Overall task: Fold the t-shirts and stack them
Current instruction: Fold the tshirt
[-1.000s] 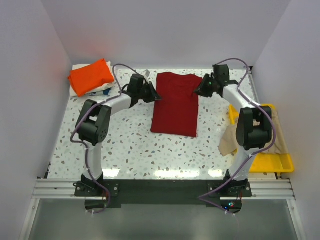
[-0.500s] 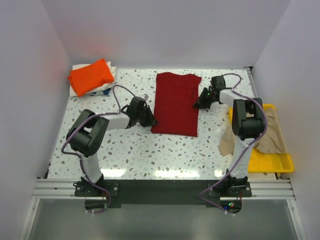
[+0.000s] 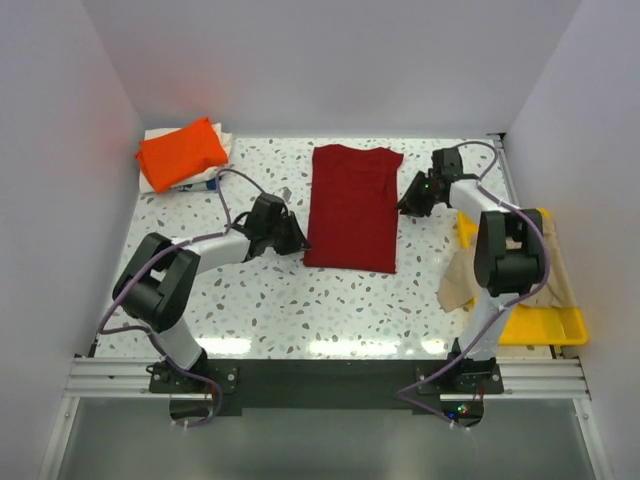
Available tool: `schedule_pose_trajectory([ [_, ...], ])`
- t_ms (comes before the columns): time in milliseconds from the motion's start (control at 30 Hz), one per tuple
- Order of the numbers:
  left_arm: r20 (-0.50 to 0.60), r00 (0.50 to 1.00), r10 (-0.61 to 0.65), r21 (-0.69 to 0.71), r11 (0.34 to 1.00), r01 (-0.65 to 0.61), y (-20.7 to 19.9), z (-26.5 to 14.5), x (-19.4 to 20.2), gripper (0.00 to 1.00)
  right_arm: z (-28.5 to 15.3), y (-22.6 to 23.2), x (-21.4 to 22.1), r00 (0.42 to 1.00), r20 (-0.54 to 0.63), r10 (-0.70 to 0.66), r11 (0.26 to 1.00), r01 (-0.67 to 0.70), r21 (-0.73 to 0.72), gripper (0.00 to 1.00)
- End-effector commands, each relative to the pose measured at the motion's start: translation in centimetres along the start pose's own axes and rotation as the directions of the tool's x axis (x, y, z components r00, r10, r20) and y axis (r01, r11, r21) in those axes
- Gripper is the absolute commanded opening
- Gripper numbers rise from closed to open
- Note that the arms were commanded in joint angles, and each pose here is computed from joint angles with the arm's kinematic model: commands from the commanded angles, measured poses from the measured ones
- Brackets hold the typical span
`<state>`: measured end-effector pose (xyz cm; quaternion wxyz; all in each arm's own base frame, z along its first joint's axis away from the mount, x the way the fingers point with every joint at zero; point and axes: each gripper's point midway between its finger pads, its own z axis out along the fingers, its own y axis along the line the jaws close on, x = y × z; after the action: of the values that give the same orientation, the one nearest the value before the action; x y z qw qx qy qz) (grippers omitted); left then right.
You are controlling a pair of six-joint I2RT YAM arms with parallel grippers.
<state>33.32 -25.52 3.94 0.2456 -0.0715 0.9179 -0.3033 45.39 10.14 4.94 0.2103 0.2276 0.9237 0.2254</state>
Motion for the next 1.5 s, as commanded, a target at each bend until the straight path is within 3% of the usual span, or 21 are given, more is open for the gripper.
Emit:
schedule_pose_trajectory([
  [0, 0.071, 0.996, 0.062, 0.028, 0.998, -0.064, -2.2, -2.2, -2.3, 0.16, -4.9, 1.9, 0.7, 0.996, 0.078, -0.050, 0.998, 0.052, -0.028, 0.29],
  [167, 0.012, 0.997, 0.075, 0.038, 0.996, -0.076, -2.0, -2.6, -0.9, 0.18, -5.9, 3.2, 7.3, 0.993, 0.030, -0.112, 0.991, 0.113, -0.071, 0.28],
  [300, -0.003, 0.998, 0.070, 0.050, 0.996, -0.070, -1.7, -2.8, 0.0, 0.18, -5.9, 0.1, 12.3, 0.996, -0.033, -0.088, 0.994, 0.086, -0.062, 0.27],
  [500, -0.042, 0.995, 0.089, 0.044, 0.995, -0.088, 0.1, -2.1, 2.1, 0.20, -5.2, -5.1, 16.3, 0.990, -0.108, -0.090, 0.994, 0.097, 0.056, 0.26],
  [633, -0.052, 0.995, 0.082, 0.040, 0.996, -0.080, 0.7, -2.3, 2.9, 0.20, -6.1, -5.6, 16.7, 0.993, -0.088, -0.081, 0.994, 0.087, 0.060, 0.26],
  [733, -0.044, 0.995, 0.086, 0.022, 0.996, -0.085, 1.0, -2.9, 3.0, 0.21, -7.2, -5.2, 16.2, 0.994, -0.059, -0.089, 0.994, 0.093, 0.062, 0.33],
  [867, -0.034, 0.995, 0.092, -0.005, 0.996, -0.093, 1.7, -3.0, 2.9, 0.32, -7.7, -5.6, 16.3, 0.995, -0.048, -0.093, 0.992, 0.096, 0.076, 0.41],
  [1033, -0.041, 0.997, 0.072, 0.076, 0.995, -0.068, 0.4, -2.3, 3.2, 0.46, -6.9, -5.6, 16.3, 0.995, -0.036, -0.090, 0.994, 0.092, 0.059, 0.45],
  [1467, -0.078, 0.996, 0.030, 0.038, 0.999, -0.027, 1.7, 0.0, 4.7, 0.43, -5.2, -6.4, 16.3, 0.998, -0.004, -0.066, 0.996, 0.066, 0.055, 0.46],
])
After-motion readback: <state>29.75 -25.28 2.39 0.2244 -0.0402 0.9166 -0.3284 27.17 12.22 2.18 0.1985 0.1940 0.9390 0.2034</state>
